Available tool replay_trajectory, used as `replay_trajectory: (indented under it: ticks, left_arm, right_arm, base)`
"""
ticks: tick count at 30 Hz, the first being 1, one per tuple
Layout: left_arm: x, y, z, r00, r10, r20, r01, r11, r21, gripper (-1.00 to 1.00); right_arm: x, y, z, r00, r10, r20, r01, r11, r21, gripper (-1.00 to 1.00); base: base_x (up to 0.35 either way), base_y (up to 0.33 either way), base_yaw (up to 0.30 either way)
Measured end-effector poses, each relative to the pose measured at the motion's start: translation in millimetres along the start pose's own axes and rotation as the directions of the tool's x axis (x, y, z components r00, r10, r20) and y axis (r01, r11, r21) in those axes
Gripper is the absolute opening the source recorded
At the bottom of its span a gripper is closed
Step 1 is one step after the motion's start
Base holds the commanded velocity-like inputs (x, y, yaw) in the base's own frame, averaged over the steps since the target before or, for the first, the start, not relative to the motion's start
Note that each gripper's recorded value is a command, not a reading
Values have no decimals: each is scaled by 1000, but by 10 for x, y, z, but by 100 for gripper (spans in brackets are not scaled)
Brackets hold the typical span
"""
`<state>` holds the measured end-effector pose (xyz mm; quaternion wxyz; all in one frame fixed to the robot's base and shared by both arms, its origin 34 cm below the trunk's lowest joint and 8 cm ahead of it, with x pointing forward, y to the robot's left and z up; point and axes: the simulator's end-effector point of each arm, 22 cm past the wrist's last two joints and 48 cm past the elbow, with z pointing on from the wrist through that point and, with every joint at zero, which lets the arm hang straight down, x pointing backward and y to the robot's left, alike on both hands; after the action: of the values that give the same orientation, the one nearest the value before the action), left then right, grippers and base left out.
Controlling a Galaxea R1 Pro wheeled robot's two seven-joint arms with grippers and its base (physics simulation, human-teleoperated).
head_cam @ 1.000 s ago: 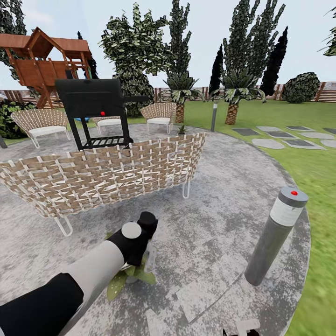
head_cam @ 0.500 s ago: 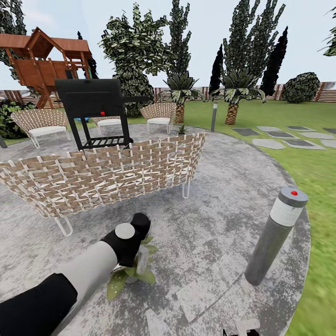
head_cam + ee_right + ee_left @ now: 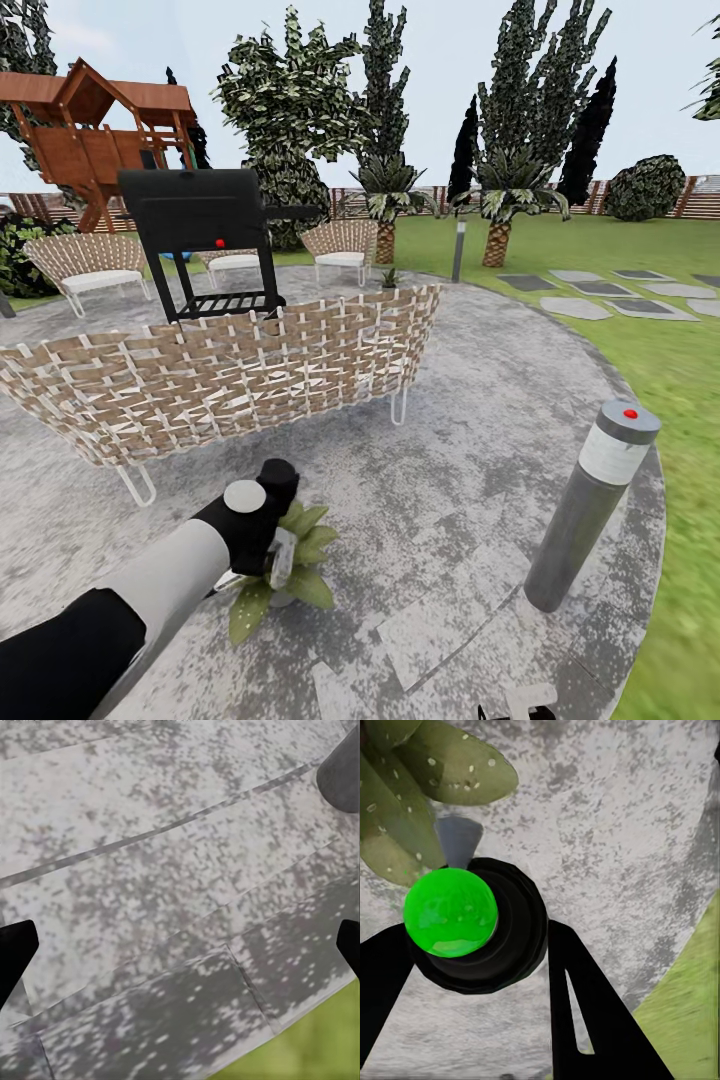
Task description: Pick up the pesticide atomizer in the garden and spray insectifuge to fully cover both potted plants in the garden.
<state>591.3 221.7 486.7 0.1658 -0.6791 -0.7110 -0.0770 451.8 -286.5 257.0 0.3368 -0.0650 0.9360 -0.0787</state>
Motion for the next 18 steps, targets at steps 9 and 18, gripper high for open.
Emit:
replay_trajectory:
  ticks: [9, 18]
  left_arm:
    - [143, -22, 100, 999, -38, 11, 38, 999, 23, -100]
    - [-189, -87, 6, 999, 3, 47, -4, 1000, 15, -100]
  right_arm:
    - [3, 0, -1, 1000, 0, 0, 0, 1000, 0, 100]
    - [4, 1, -1, 1000, 0, -1, 0, 1000, 0, 100]
  base:
    - [0, 0, 0]
    - [0, 0, 165]
